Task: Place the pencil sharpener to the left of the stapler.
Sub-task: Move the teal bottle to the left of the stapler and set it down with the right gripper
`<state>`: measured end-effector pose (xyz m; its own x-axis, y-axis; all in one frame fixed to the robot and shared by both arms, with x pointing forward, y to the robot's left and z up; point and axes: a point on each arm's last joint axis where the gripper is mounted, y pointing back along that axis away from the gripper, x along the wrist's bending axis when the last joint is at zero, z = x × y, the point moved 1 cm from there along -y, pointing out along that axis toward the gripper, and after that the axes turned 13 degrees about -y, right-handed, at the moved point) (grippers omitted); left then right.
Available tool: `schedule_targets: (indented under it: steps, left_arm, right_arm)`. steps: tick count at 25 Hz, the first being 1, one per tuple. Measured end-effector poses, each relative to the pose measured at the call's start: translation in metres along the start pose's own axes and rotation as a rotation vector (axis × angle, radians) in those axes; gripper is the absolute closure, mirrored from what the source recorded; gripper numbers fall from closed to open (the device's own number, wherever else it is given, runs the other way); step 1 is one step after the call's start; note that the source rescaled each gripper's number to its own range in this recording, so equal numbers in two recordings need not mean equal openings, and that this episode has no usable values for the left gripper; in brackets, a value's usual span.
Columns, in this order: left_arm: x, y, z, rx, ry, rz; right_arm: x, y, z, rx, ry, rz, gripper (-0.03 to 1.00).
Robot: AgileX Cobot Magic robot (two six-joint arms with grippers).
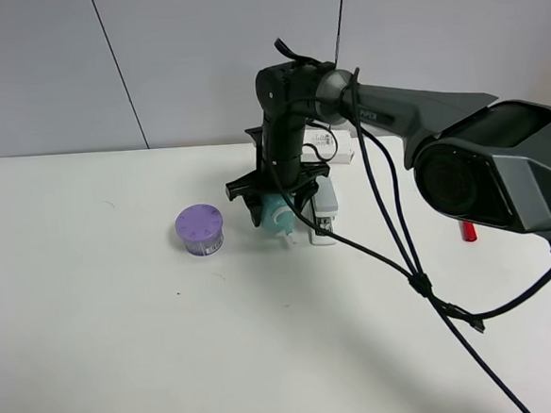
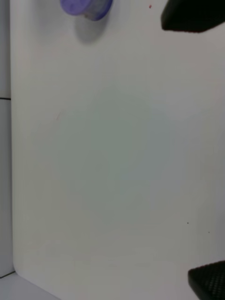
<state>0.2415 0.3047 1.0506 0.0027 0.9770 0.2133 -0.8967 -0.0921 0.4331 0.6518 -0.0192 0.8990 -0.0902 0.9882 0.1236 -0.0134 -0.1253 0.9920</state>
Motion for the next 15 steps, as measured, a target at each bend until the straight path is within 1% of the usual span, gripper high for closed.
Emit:
schedule_targets:
  steps: [7, 13, 14, 15]
  left_arm:
    - [0.0000, 0.0000, 0.0000, 0.000, 0.000, 0.000]
    - [0.0000, 0.0000, 0.0000, 0.000, 0.000, 0.000]
    - [0.0000, 0.0000, 0.0000, 0.000, 0.000, 0.000]
    - [0.0000, 0.0000, 0.0000, 0.000, 0.000, 0.000]
  right_arm:
    - [-0.0002, -0.0027, 0.0003, 0.001, -0.001, -0.001, 0.96]
    - [0.0016, -0.0027, 0.0039, -0.034, 0.003, 0.016, 0.96]
    - [0.0018, -0.0027, 0.0043, -0.038, 0.003, 0.018, 0.86]
    - [0.0019, -0.0026, 0.0045, -0.041, 0.004, 0.019, 0.65]
